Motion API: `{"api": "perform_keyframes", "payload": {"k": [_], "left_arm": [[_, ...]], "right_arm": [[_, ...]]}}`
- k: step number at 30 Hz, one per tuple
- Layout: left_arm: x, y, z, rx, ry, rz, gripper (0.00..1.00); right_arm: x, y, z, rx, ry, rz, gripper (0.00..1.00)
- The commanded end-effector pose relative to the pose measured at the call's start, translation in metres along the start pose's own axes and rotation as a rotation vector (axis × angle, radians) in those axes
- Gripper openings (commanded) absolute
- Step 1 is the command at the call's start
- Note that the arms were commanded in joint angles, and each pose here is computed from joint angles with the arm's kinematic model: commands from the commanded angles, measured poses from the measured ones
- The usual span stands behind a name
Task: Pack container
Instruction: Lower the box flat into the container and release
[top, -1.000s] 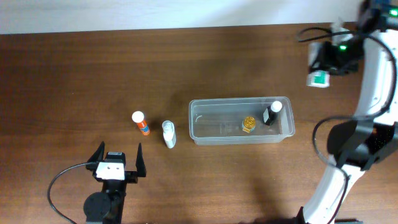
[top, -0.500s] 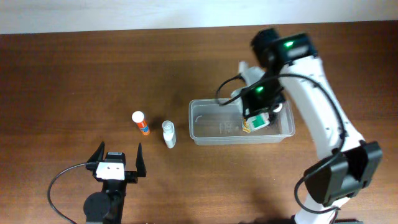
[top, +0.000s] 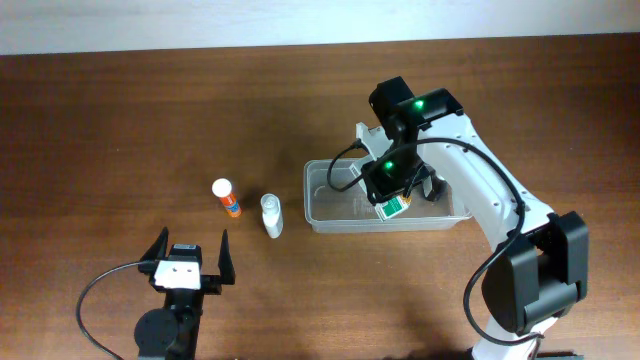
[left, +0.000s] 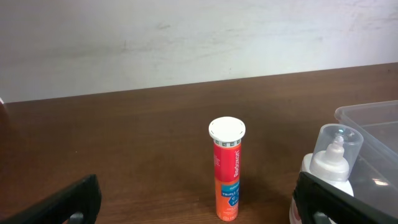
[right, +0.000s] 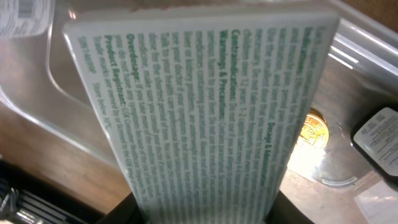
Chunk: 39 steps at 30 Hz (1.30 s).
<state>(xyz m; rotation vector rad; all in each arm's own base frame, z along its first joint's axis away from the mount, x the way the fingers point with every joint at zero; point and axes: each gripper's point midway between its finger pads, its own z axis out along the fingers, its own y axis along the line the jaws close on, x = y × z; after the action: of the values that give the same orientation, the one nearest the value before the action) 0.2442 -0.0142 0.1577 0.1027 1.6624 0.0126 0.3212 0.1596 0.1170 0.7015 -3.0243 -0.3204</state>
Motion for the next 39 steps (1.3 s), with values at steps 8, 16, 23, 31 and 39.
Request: {"api": "perform_keyframes", "payload": {"k": [8, 16, 23, 31, 39], "left_arm": [[0.001, 0.002, 0.000, -0.011, 0.000, 0.015, 0.99], [0.001, 0.002, 0.000, -0.011, 0.000, 0.015, 0.99], [0.001, 0.002, 0.000, -0.011, 0.000, 0.015, 0.99], [0.001, 0.002, 0.000, -0.011, 0.000, 0.015, 0.99], [0.001, 0.002, 0.000, -0.011, 0.000, 0.015, 0.99]], "right_arm": [[-0.009, -0.001, 0.003, 0.009, -0.034, 0.188, 0.40], [-0.008, -0.001, 0.003, 0.014, -0.027, -0.167, 0.40], [-0.021, -0.004, 0.011, 0.027, -0.052, -0.502, 0.48], [-0.024, -0.008, 0.026, 0.021, -0.028, -0.574, 0.50], [-0.057, -0.033, -0.033, 0.215, -0.166, -0.257, 0.72]]}}
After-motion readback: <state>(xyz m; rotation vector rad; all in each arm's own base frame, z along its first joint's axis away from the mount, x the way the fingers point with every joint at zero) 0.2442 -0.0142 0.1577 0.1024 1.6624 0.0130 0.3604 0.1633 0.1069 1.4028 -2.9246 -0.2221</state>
